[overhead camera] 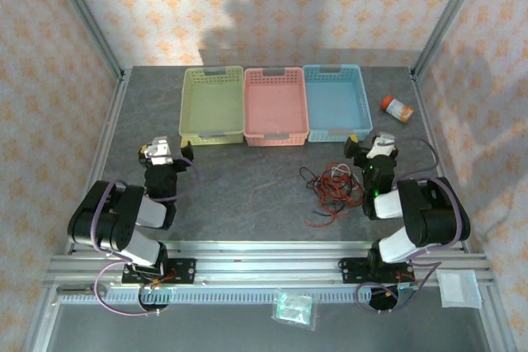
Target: Untangle the cables
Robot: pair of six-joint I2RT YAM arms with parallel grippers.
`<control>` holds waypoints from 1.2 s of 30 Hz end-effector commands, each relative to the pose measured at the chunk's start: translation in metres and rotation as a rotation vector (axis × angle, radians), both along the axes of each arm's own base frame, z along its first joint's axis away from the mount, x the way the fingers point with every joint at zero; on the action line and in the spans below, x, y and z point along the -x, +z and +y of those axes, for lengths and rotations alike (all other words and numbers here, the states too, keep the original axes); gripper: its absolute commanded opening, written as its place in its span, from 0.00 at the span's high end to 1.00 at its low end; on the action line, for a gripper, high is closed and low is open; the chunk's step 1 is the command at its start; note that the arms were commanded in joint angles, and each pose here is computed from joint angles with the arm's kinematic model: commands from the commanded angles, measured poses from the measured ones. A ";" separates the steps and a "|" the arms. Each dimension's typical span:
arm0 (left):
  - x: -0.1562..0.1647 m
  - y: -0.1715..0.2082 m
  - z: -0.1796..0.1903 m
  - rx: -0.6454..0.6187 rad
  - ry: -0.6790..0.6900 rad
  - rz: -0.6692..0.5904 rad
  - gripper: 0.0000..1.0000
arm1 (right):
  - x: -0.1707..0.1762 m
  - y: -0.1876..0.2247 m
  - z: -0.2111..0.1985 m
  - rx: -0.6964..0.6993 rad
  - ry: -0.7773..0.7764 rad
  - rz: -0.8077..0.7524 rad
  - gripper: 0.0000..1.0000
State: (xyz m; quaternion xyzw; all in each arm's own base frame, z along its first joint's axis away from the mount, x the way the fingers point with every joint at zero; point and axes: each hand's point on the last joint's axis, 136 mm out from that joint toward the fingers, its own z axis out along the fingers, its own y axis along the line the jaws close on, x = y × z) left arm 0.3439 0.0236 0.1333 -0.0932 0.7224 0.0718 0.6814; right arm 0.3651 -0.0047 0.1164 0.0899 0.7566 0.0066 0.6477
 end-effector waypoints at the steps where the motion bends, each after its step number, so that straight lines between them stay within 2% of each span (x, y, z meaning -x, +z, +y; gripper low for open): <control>1: 0.010 0.032 0.000 -0.036 0.049 -0.084 0.00 | 0.009 0.027 0.002 0.037 -0.003 -0.092 0.00; 3: 0.009 0.037 -0.009 -0.023 0.029 -0.052 0.00 | 0.007 0.033 0.009 0.044 0.025 -0.066 0.00; 7: 0.019 0.056 -0.030 -0.021 -0.038 -0.065 0.01 | 0.016 0.050 0.025 0.038 0.096 -0.090 0.00; 10: 0.023 0.069 -0.027 0.050 -0.021 -0.058 0.01 | 0.020 0.064 0.035 0.004 0.155 -0.093 0.00; 14: 0.026 0.091 -0.039 0.133 -0.096 -0.067 0.01 | 0.027 0.076 0.053 -0.049 0.256 -0.070 0.00; 18: 0.026 0.099 -0.030 0.266 -0.031 -0.052 0.01 | 0.035 0.083 0.038 -0.172 0.154 -0.059 0.00; 20: 0.022 0.099 -0.028 0.300 0.004 0.004 0.01 | 0.036 0.081 0.026 -0.226 0.075 -0.024 0.00; 23: 0.014 0.093 -0.024 0.342 0.072 0.114 0.01 | 0.041 0.081 0.024 -0.267 0.052 0.014 0.00; 26: 0.004 0.087 -0.034 0.350 0.053 0.223 0.01 | 0.043 0.076 0.011 -0.367 -0.054 0.070 0.00; 28: -0.001 0.088 -0.042 0.371 0.020 0.255 0.01 | 0.047 0.068 -0.004 -0.431 -0.185 0.146 0.00; 29: -0.002 0.090 -0.049 0.388 -0.010 0.262 0.01 | 0.047 0.065 -0.004 -0.442 -0.202 0.190 0.00; 33: -0.005 0.094 -0.073 0.481 -0.121 0.283 0.01 | 0.048 0.053 0.016 -0.468 -0.132 0.349 0.00; 36: -0.003 0.091 -0.092 0.499 -0.159 0.327 0.01 | 0.053 0.042 0.033 -0.491 -0.071 0.478 0.00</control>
